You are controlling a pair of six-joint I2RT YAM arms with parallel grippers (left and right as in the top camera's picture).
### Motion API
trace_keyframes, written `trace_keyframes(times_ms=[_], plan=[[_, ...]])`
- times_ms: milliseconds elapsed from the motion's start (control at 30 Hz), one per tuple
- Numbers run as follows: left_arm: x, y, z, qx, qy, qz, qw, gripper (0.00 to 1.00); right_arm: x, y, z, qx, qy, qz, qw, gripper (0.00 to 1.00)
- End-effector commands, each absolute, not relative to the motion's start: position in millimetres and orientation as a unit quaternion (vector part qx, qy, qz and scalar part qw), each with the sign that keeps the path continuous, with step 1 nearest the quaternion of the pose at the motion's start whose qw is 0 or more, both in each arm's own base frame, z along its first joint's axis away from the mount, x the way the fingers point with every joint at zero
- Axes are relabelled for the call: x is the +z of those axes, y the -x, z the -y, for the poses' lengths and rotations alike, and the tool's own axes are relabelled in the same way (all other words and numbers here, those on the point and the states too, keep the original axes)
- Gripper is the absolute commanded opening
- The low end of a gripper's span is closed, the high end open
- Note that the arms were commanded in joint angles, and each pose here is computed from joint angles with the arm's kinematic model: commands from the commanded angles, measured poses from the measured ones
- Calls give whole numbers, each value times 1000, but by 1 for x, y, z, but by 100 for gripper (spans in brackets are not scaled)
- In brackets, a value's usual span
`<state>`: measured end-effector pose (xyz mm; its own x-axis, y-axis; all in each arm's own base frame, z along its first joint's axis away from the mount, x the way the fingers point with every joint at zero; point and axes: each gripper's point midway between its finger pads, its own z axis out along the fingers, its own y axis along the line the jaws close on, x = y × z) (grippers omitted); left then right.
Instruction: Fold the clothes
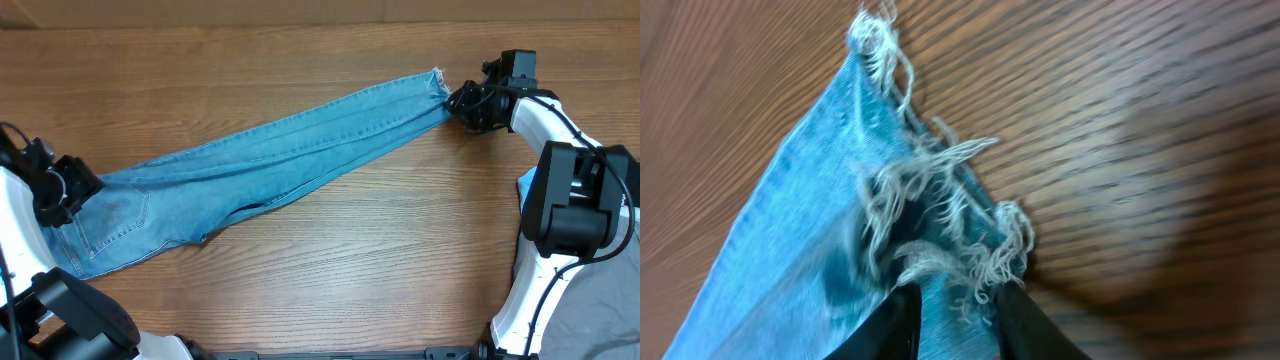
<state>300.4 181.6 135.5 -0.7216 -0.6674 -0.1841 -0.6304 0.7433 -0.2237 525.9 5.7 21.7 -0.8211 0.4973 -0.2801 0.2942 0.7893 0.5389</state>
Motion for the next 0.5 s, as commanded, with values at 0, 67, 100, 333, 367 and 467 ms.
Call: trace_keyframes(times_ms=[0, 67, 100, 333, 367, 467], plan=[[141, -311, -172, -66, 319, -936, 134, 61, 22, -521, -21, 274, -206, -920, 191, 40], [141, -313, -167, -63, 312, -939, 131, 61, 28, -521, -27, 303, -202, -912, 187, 40], [141, -314, -166, -60, 308, -940, 131, 61, 33, -523, -31, 323, -194, -907, 189, 40], [140, -317, -160, -56, 298, -944, 128, 61, 37, -532, -39, 327, -196, -902, 205, 36], [140, -316, -160, -56, 298, -944, 127, 61, 32, -532, -39, 308, -206, -906, 203, 42], [139, -315, -159, -56, 298, -945, 125, 61, 18, -525, -38, 263, -239, -916, 185, 43]])
